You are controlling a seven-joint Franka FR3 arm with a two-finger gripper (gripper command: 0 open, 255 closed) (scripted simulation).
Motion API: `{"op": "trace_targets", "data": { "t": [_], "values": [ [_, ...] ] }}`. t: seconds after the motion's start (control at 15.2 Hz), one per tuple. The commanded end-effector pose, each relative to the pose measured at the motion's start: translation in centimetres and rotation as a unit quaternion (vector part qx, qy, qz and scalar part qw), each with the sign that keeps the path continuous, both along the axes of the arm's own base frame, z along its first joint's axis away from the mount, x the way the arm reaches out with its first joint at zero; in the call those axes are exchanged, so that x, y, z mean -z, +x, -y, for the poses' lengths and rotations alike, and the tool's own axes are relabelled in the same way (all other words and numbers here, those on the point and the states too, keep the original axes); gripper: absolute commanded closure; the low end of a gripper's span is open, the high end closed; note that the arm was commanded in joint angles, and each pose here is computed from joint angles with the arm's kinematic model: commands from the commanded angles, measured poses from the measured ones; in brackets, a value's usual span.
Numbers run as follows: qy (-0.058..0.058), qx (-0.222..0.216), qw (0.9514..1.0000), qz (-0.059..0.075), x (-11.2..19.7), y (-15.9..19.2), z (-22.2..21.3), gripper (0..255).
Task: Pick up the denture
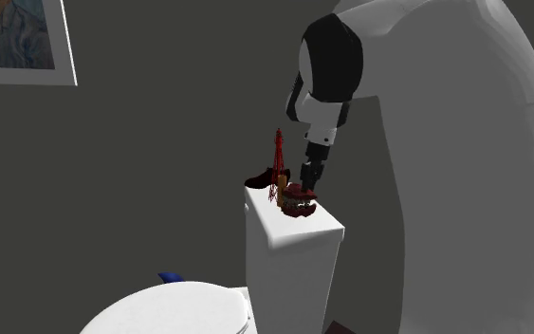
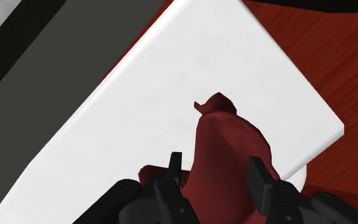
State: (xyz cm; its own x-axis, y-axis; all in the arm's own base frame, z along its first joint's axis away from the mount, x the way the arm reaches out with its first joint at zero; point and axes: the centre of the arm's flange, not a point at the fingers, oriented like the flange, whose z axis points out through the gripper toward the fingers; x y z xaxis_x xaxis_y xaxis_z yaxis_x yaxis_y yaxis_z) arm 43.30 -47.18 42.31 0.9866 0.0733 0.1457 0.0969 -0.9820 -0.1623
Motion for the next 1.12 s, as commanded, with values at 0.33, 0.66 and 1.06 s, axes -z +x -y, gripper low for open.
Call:
{"op": "trace_targets", "data": {
  "t": [0.33, 0.66, 1.06],
  "values": [
    [0.054, 0.020, 0.9980, -0.025, 4.0, -2.4, 1.3, 255],
    [0.054, 0.018, 0.9980, -0.026, 0.1, -2.0, 1.1, 255],
    [0.054, 0.018, 0.9980, -0.026, -3.1, -2.0, 1.1, 255]
  ]
}}
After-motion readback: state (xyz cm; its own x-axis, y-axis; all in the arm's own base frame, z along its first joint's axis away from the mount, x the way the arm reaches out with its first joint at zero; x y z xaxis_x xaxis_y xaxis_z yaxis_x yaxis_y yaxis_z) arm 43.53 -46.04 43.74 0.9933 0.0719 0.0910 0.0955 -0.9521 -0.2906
